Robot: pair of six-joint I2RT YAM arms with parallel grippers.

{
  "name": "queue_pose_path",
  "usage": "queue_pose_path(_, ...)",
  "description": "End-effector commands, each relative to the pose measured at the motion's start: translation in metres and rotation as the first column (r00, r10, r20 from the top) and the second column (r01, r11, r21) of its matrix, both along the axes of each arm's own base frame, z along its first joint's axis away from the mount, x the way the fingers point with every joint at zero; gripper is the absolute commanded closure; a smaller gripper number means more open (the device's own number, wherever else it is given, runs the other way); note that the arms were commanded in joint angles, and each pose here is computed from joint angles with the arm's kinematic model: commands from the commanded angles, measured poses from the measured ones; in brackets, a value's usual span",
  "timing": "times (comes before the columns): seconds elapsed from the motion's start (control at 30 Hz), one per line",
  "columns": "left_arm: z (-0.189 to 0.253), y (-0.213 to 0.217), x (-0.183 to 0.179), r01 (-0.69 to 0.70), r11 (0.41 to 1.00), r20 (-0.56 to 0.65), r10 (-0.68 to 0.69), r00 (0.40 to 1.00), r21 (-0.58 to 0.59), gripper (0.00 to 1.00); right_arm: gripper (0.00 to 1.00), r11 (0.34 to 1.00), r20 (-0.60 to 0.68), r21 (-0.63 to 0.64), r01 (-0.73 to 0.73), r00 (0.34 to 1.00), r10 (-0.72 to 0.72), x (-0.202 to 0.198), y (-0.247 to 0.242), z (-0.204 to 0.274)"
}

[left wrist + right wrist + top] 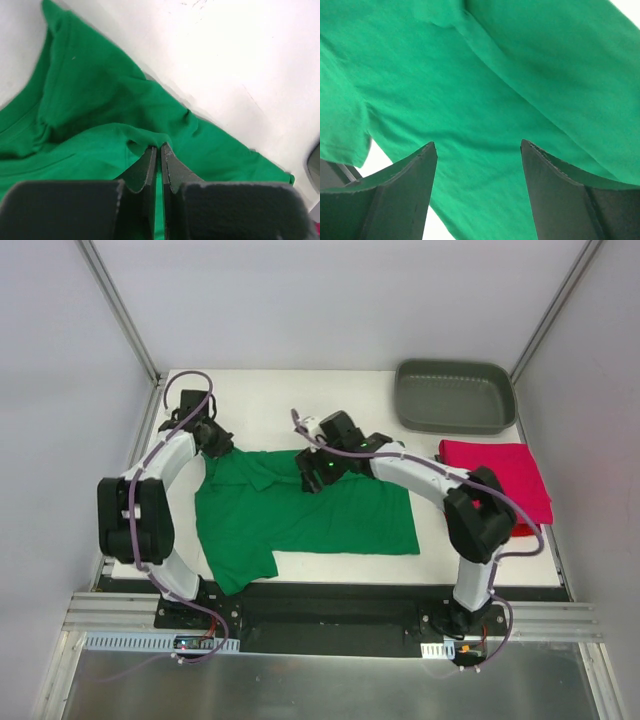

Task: Fold and stack the t-shirts
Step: Fold the flattened tshirt in 1/3 of the way

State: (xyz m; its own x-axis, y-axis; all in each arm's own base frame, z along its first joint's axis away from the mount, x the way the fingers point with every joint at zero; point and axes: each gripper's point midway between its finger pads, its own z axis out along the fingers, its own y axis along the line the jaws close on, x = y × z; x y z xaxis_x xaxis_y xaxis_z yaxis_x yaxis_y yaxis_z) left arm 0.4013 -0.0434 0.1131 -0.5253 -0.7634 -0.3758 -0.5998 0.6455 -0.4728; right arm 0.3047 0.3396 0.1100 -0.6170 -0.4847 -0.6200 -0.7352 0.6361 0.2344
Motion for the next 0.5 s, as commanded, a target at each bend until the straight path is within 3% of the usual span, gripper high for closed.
queue_pose_path(0.0, -0.015, -0.012, 0.013, 0.056, 0.995, -0.045, -0.060, 0.997, -0.082, 1.00, 0.31, 0.985, 0.059, 0.153, -0.076, 0.996, 0.068, 0.003, 0.082, 0.010)
queue_pose_path(0.17, -0.031, -0.012, 0.005, 0.067, 0.995, -0.086, -0.074, 0.994, -0.078, 1.00, 0.38, 0.978, 0.093, 0.194, -0.078, 0.994, 0.061, 0.010, 0.138, 0.004)
queue_pose_path(0.47, -0.044, -0.004, -0.007, 0.053, 0.995, -0.123, -0.063, 0.990, -0.089, 1.00, 0.43, 0.979, 0.038, 0.160, 0.124, 0.991, -0.132, 0.023, 0.170, -0.026)
